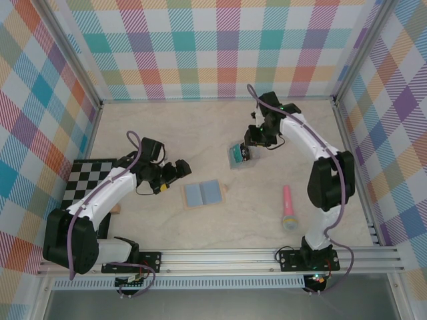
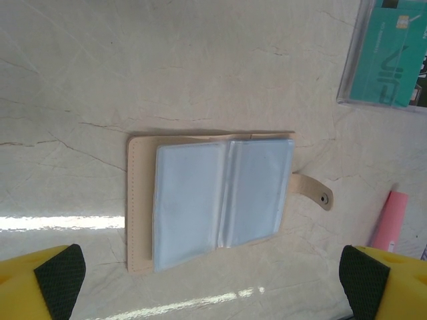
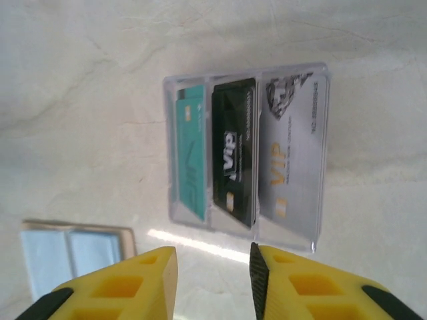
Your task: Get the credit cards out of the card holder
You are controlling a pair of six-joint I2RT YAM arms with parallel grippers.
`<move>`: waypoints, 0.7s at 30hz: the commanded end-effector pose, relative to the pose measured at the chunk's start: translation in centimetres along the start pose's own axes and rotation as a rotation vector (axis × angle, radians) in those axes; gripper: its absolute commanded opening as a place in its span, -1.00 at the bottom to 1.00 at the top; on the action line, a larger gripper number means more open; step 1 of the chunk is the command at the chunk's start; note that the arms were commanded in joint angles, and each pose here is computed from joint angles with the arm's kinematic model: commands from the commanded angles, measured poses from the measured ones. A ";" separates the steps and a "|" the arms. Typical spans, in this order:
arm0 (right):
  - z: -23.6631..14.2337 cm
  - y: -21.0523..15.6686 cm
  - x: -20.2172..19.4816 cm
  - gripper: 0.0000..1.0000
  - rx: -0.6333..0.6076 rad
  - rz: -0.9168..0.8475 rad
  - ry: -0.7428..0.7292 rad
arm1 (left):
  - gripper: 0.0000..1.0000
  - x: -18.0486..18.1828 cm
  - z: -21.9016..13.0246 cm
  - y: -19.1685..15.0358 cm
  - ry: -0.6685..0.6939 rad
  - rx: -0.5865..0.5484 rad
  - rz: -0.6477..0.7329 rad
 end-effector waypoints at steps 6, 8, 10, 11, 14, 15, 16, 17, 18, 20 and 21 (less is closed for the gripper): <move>-1.7 -5.8 1.9 -0.14 -0.007 0.069 0.088 | 0.95 0.7 0.3 -0.3 0.028 0.029 -0.054; -1.0 -7.4 2.9 -0.13 0.009 0.056 0.084 | 0.92 0.6 0.6 -0.5 0.022 0.048 -0.051; -0.1 -8.9 4.0 -0.11 0.031 0.039 0.079 | 0.92 0.5 0.9 -0.5 0.026 0.060 -0.050; 0.5 -9.8 4.8 -0.09 0.047 0.026 0.081 | 0.92 0.5 1.0 -0.6 0.031 0.065 -0.048; 2.5 -11.8 6.9 -0.09 0.102 -0.019 0.085 | 0.84 0.3 1.6 -0.9 0.038 0.086 -0.044; 3.2 -12.3 7.5 -0.09 0.119 -0.029 0.081 | 0.81 0.2 1.8 -1.0 0.041 0.096 -0.044; 4.0 -12.8 7.9 -0.09 0.143 -0.033 0.080 | 0.77 0.1 2.1 -1.2 0.042 0.103 -0.045; 4.6 -13.0 8.3 -0.10 0.162 -0.035 0.092 | 0.72 0.1 2.4 -1.3 0.043 0.109 -0.042; 5.3 -13.2 8.6 -0.11 0.179 -0.032 0.096 | 0.68 -0.1 2.7 -1.4 0.045 0.114 -0.043; 6.2 -13.5 9.0 -0.12 0.199 -0.035 0.099 | 0.61 -0.2 3.2 -1.8 0.047 0.120 -0.041; 6.8 -13.5 9.0 -0.13 0.207 -0.039 0.091 | 0.57 -0.2 3.5 -2.0 0.052 0.124 -0.043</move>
Point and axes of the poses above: each hand's point on the last joint's axis, 136 mm out from that joint toward the fingers, its own z axis out along the fingers, its own x axis along the line the jaws close on, y = z × x, the point moved 9 cm from there along -z, back along the fingers, and after that the axes turned 14 degrees about z, right-handed, at the moved point
